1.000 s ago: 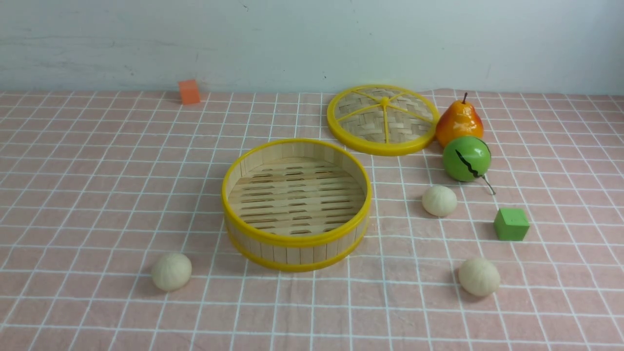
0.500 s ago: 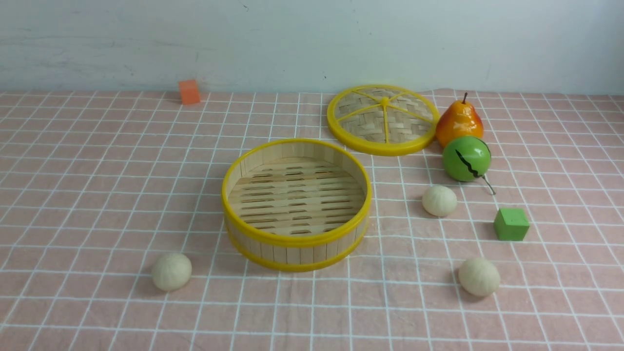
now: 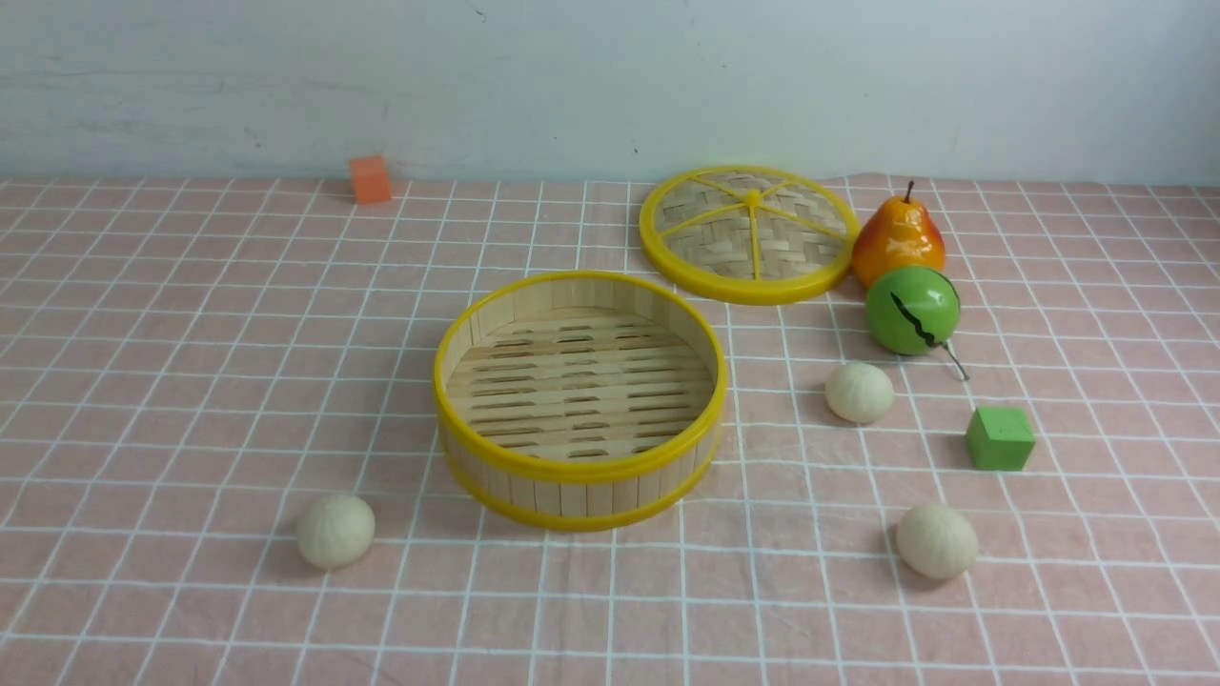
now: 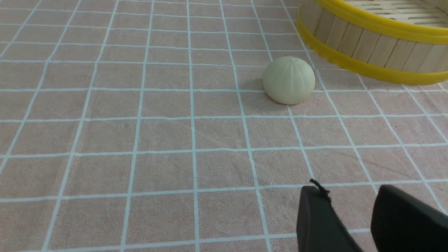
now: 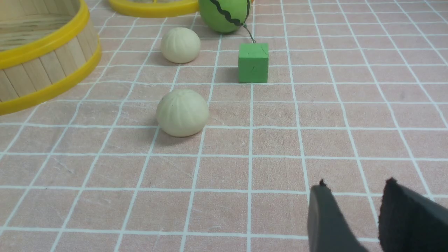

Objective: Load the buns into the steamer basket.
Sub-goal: Use the left arm to grab a steamed stuffed bun

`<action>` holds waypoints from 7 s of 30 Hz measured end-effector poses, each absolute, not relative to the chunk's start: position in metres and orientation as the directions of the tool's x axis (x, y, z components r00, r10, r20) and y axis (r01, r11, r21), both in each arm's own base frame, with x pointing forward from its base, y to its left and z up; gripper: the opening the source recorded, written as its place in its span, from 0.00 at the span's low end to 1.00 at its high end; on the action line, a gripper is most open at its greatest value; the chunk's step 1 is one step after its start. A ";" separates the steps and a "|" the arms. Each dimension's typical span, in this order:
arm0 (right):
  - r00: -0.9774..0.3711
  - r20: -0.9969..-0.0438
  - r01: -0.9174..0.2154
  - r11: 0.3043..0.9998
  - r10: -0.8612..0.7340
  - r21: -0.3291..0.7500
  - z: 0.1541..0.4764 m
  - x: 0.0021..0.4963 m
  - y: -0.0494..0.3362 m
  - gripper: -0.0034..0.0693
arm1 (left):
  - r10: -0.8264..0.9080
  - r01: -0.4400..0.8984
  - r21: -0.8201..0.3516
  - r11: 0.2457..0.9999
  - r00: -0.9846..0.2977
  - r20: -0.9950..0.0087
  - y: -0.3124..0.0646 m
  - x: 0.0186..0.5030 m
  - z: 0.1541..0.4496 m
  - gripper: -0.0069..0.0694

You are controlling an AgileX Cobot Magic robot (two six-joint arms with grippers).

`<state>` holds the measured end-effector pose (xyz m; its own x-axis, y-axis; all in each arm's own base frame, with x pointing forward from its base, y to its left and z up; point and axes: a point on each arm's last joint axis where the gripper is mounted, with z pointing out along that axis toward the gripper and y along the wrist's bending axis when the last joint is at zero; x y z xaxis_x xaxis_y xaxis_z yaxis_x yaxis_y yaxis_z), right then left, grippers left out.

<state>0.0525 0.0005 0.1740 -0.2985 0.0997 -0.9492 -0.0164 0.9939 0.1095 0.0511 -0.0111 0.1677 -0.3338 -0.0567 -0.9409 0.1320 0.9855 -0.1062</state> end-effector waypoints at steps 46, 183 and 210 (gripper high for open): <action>-0.299 -0.949 -0.016 0.994 0.100 0.110 0.174 0.052 0.000 0.38 | -0.057 0.132 -0.106 0.986 -0.334 -0.941 -0.011 0.051 0.168 0.40; -0.290 -0.957 -0.010 1.000 0.018 0.021 0.174 0.053 -0.002 0.38 | -0.182 0.110 -0.183 0.977 -0.018 -0.983 -0.007 0.057 0.197 0.40; -0.295 -0.955 -0.007 1.000 0.012 0.015 0.174 0.053 -0.003 0.38 | -0.328 0.072 -0.359 0.931 -0.270 -0.905 -0.011 0.053 0.176 0.40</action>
<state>0.0526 -0.0029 0.1740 -0.2955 0.0118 -0.9553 -0.0072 0.9999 0.0146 0.0535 -0.0114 0.1763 -0.2704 -0.3282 -0.9051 0.0722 0.9305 -0.3590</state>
